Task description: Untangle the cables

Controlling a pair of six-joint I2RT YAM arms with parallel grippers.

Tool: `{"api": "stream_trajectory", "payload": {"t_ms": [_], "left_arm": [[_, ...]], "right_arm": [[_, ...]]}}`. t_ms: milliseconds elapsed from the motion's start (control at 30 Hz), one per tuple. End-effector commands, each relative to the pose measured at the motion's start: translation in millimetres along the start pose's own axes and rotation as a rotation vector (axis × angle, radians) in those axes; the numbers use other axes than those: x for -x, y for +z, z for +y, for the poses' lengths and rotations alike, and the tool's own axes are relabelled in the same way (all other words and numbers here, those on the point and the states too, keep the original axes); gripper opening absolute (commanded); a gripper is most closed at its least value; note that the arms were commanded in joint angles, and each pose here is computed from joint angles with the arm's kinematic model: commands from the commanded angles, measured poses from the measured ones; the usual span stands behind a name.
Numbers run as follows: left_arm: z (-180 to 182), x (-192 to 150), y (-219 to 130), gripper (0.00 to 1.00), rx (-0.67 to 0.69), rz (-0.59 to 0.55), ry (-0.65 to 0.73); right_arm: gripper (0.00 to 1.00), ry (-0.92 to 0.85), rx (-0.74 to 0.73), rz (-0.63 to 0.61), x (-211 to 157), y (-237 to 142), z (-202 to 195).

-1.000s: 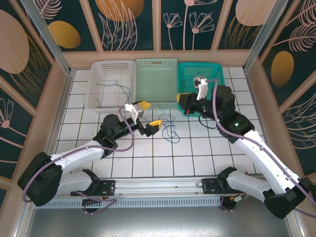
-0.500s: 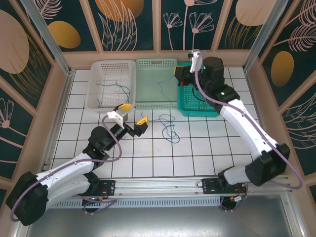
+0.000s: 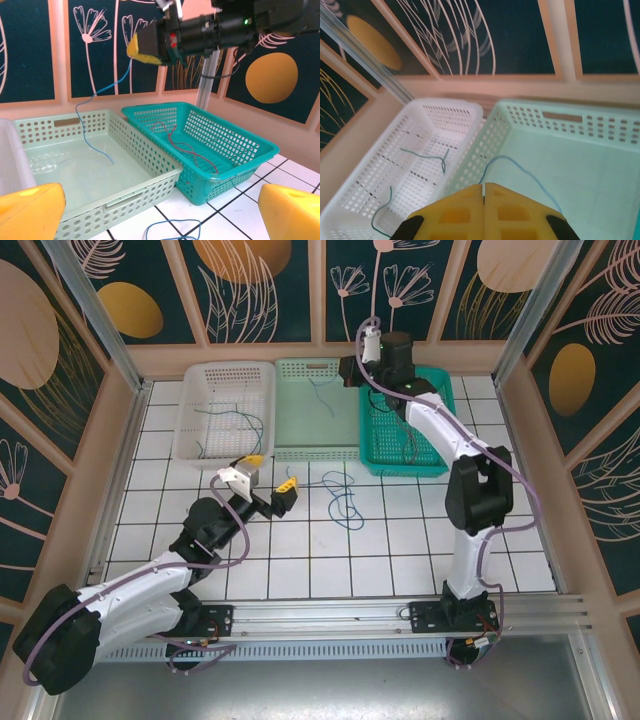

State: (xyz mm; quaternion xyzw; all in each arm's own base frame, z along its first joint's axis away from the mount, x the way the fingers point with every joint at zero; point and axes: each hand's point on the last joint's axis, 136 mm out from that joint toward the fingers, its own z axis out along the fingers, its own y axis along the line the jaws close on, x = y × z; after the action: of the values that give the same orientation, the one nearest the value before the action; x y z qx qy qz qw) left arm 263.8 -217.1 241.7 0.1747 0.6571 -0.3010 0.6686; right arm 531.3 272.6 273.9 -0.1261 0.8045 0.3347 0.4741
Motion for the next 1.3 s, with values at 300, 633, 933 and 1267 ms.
{"api": "stream_trajectory", "payload": {"t_ms": [300, 633, 933, 1267], "left_arm": [[6.2, -8.4, -7.6, 0.99, 0.03, 0.006, -0.026], [6.4, -10.3, -5.1, 0.99, 0.032, 0.017, -0.028], [19.7, -30.5, 0.6, 0.99, 0.107, 0.097, -0.049], [17.8, -49.4, 13.7, 0.99, 0.094, 0.153, -0.105]], "right_arm": [[0.16, 0.116, 0.049, 0.196, -70.8, 39.8, -19.2], [0.49, 0.123, 0.07, 0.226, -87.4, 24.8, -11.0], [0.51, 0.016, 0.04, 0.185, -100.7, -45.2, 27.8], [0.51, 0.17, -0.018, 0.278, -195.7, -111.5, 38.0]]}}
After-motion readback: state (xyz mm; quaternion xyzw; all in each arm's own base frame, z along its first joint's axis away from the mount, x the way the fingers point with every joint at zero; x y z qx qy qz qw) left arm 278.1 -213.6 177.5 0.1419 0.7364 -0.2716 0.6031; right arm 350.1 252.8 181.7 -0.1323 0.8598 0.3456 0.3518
